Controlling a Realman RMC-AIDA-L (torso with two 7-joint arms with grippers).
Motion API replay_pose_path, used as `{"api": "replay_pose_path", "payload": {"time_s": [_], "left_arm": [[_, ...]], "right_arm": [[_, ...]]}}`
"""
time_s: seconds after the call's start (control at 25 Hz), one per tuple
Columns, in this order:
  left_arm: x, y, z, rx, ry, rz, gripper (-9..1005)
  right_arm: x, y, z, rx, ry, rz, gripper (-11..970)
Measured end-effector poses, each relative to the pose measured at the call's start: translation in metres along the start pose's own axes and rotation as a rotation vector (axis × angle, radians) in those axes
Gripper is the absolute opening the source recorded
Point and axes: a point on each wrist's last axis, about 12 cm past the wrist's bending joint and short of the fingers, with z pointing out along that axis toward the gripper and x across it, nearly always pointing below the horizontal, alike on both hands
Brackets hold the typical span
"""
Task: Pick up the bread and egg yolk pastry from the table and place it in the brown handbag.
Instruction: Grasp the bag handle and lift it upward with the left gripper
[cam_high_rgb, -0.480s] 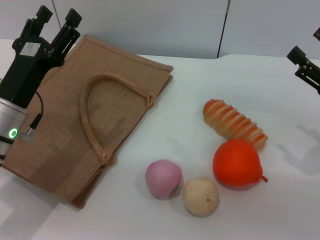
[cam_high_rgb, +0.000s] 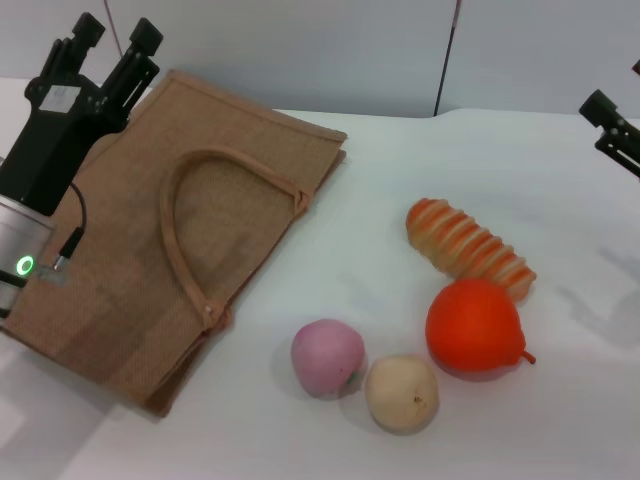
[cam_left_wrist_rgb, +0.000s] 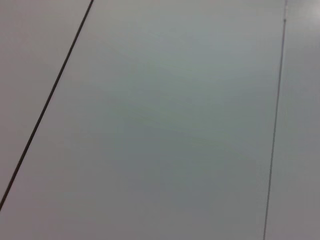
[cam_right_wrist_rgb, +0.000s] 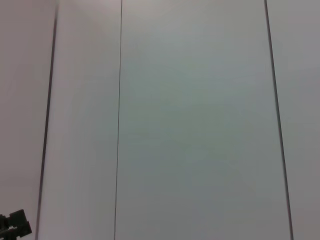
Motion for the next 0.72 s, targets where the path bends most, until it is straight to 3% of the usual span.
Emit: {"api": "replay_pose_path", "payload": {"time_s": [0.28,0.36,0.48,0.72], "left_arm": [[0.0,0.013,0.011,-0.005,0.087,-0.163,862],[-0.006,0.026,0.022,0.013,0.186,-0.272,862],[-0.013,0.037,0.032,0.02,0.293,-0.353,861],[-0.04,0.06,0.049,-0.039,0.565,-0.44,861]], "right_arm": [[0.0,-0.002,-0.002,0.01,0.008,-0.005,860],[0.001,-0.002,-0.002,0.014,0.014,-0.004,860],[0.001,-0.003,-0.002,0.017,0.016,-0.004,860],[0.001,-0.004,-0.002,0.021,0.016,-0.004,859]]}}
